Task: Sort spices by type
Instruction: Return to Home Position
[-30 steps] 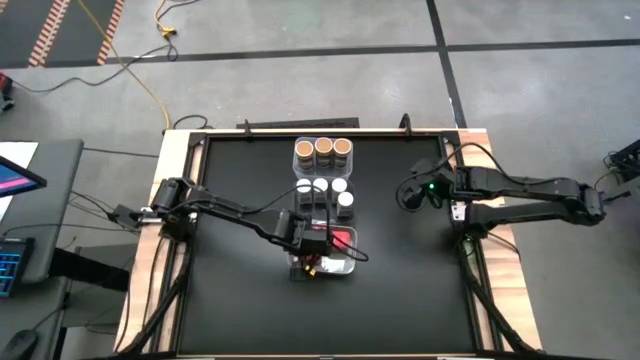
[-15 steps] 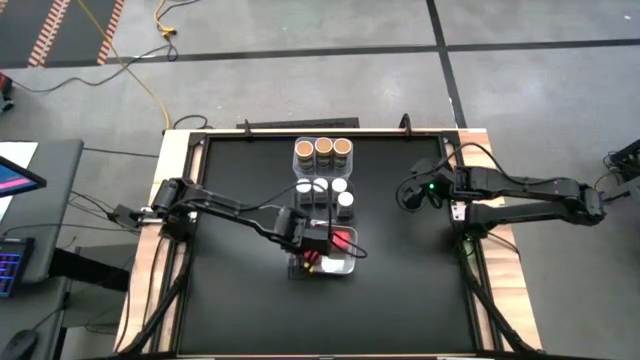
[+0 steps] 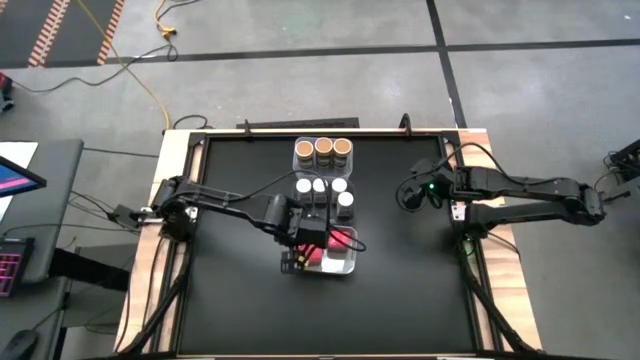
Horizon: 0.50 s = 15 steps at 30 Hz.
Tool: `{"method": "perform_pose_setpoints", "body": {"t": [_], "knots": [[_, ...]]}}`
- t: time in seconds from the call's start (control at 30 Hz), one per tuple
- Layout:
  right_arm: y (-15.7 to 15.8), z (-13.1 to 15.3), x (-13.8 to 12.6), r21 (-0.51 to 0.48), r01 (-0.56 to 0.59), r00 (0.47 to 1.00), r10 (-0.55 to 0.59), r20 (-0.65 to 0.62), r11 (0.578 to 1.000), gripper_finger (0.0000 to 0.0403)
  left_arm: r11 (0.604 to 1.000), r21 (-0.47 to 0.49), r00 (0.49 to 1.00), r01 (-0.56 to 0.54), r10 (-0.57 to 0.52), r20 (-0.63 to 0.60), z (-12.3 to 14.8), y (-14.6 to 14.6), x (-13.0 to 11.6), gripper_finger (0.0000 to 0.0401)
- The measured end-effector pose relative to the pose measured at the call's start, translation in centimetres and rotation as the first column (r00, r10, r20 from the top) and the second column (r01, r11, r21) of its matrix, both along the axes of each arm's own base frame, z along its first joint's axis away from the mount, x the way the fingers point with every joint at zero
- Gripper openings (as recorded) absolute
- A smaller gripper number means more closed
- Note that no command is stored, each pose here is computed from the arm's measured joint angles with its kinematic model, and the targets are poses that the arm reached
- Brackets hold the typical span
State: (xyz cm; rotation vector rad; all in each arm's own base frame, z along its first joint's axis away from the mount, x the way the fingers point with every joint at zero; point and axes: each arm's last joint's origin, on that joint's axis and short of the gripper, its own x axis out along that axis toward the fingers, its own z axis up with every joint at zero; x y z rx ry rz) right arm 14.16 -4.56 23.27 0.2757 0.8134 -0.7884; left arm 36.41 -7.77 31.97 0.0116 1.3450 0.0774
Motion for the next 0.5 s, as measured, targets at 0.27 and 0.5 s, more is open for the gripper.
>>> {"method": "perform_pose_setpoints", "body": {"t": [0.27, 0.5], "knots": [[0.0, 0.0, 0.0, 0.0, -0.001, 1.0, 0.001, 0.0, 1.0, 0.0363, 0.992, 0.116, 0.992, -0.047, 0.033, 0.121, 1.0, 1.2, 0.5, 0.0279], [0.0, 0.0, 0.0, 0.0, -0.002, 1.0, 0.002, -0.001, 1.0, 0.0363, 0.992, 0.102, 0.95, -0.068, 0.033, 0.311, 0.2, 2.5, -3.0, 0.0279]]}}
